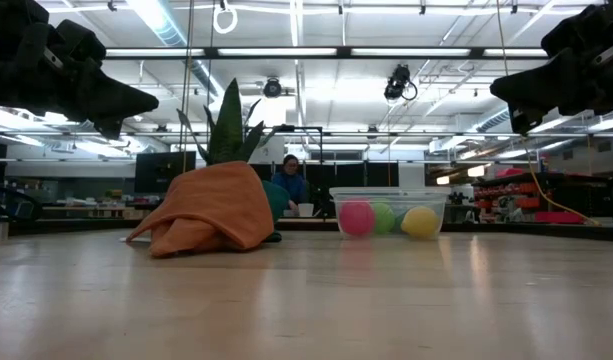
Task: Pick and placing Produce into tupperware
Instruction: Return to Home Position
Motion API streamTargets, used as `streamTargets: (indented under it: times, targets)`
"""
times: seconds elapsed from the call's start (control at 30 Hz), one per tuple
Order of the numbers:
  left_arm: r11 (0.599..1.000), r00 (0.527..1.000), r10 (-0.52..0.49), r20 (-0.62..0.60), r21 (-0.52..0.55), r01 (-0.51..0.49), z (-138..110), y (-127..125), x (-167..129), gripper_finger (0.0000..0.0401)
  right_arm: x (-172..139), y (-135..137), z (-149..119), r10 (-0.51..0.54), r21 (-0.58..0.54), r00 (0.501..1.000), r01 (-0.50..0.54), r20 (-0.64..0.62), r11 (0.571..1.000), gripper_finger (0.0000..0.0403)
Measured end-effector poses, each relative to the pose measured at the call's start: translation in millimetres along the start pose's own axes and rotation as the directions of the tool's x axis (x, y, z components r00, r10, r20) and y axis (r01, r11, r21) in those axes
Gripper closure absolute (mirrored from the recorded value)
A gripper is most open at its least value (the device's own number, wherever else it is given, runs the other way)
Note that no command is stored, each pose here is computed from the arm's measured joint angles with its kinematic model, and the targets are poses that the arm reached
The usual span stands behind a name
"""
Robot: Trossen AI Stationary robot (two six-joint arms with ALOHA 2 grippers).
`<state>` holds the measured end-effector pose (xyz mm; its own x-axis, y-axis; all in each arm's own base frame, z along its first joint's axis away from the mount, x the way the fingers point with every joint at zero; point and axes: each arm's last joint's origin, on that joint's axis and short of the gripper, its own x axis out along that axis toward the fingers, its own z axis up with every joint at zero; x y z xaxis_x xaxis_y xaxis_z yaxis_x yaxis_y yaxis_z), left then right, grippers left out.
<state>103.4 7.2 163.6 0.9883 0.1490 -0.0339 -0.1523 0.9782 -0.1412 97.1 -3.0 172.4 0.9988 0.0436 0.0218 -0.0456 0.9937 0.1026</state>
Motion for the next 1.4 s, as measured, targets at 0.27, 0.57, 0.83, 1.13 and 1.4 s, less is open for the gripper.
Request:
streamTargets:
  times: [0.27,0.57,0.83,1.13,1.4]
  targets:
    - [1.0,1.0,0.0,0.0,0.0,0.0,0.1,0.0,0.0,0.0361,0.0,0.0,0.0,0.0,0.0,1.0,0.0,0.0,1.0,0.0403]
    - [1.0,1.0,0.0,0.0,0.0,0.0,0.1,0.0,0.0,0.0375,0.0,0.0,0.0,0.0,0.0,1.0,0.0,0.0,1.0,0.0403]
    - [1.0,1.0,0.0,0.0,0.0,0.0,0.1,0.0,0.0,0.0366,0.0,0.0,0.0,0.0,0.0,1.0,0.0,0.0,1.0,0.0403]
    - [1.0,1.0,0.0,0.0,0.0,0.0,0.1,0.0,0.0,0.0364,0.0,0.0,0.0,0.0,0.0,1.0,0.0,0.0,1.0,0.0403]
    - [1.0,1.0,0.0,0.0,0.0,0.0,0.1,0.0,0.0,0.0372,0.0,0.0,0.0,0.0,0.0,1.0,0.0,0.0,1.0,0.0403]
